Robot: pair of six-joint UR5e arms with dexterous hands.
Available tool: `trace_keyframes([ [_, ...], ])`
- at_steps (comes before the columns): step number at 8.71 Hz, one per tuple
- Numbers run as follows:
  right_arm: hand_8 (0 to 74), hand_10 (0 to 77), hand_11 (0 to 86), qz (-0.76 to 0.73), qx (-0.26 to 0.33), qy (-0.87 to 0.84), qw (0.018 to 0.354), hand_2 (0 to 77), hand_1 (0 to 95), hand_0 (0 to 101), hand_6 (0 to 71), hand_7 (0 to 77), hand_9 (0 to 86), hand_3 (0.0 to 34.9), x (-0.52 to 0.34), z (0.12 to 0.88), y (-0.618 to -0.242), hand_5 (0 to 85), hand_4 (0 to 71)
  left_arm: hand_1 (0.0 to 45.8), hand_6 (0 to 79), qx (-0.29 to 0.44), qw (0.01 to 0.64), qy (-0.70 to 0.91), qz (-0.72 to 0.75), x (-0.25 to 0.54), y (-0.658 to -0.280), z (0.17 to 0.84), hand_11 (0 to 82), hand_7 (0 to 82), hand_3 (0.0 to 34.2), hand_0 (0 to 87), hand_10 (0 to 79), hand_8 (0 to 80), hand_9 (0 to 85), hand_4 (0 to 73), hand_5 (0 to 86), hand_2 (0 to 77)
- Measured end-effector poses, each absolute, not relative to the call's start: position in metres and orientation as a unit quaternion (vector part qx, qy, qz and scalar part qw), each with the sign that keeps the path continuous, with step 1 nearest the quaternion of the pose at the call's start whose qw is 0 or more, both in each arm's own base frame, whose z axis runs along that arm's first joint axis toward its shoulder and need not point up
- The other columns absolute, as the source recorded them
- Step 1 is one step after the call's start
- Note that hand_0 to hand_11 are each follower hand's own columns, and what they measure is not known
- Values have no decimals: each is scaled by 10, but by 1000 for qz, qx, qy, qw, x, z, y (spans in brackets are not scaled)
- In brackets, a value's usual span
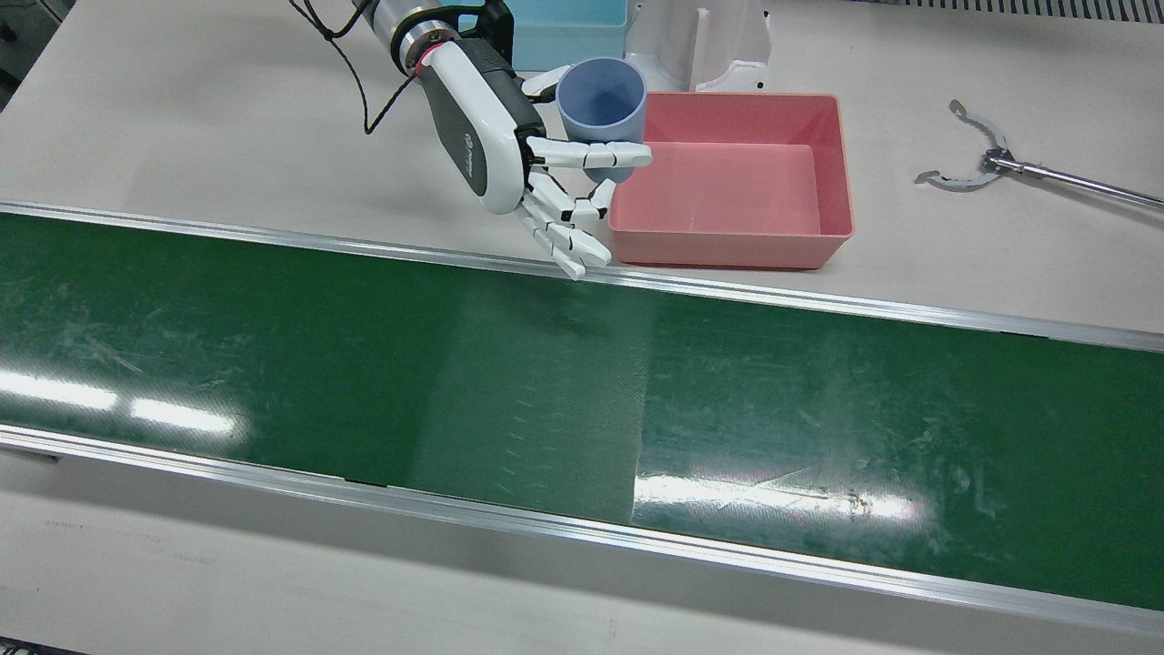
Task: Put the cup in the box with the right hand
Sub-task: 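Lift the cup off the belt and carry it over the pink tray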
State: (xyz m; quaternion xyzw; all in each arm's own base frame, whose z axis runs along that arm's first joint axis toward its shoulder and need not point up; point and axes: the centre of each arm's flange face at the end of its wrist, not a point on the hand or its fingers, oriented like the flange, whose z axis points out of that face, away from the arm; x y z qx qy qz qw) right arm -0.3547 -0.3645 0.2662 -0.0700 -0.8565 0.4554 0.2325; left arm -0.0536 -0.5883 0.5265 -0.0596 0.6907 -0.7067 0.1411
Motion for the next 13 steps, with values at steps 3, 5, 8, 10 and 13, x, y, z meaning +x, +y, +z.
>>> trace_keyframes([
  [3,33,27,71,437,-91,-851,276,180,180,558,131,535,114,0,-390,273,-322,93,360,5,0,-60,141,691,-707,-54,-588,526,0,0,0,0,0,0,5,0,0,5],
  [5,16,27,71,428,-98,-851,287,185,169,535,131,507,104,0,-397,273,-314,93,360,5,0,-60,141,691,-707,-54,-588,526,0,0,0,0,0,0,5,0,0,5],
  [8,5,27,65,419,-104,-852,296,185,169,751,87,327,38,4,-401,273,-312,109,360,5,0,-60,141,691,-707,-53,-588,526,0,0,0,0,0,0,5,0,0,5],
  [10,5,27,38,417,-104,-853,297,185,169,733,82,311,44,6,-401,272,-311,71,322,5,0,-60,141,691,-707,-53,-588,526,0,0,0,0,0,0,5,0,0,5],
  [13,5,22,65,417,-104,-853,297,180,256,624,71,240,44,0,-401,272,-311,76,278,5,0,-60,142,691,-707,-53,-588,526,0,0,0,0,0,0,5,0,0,5],
])
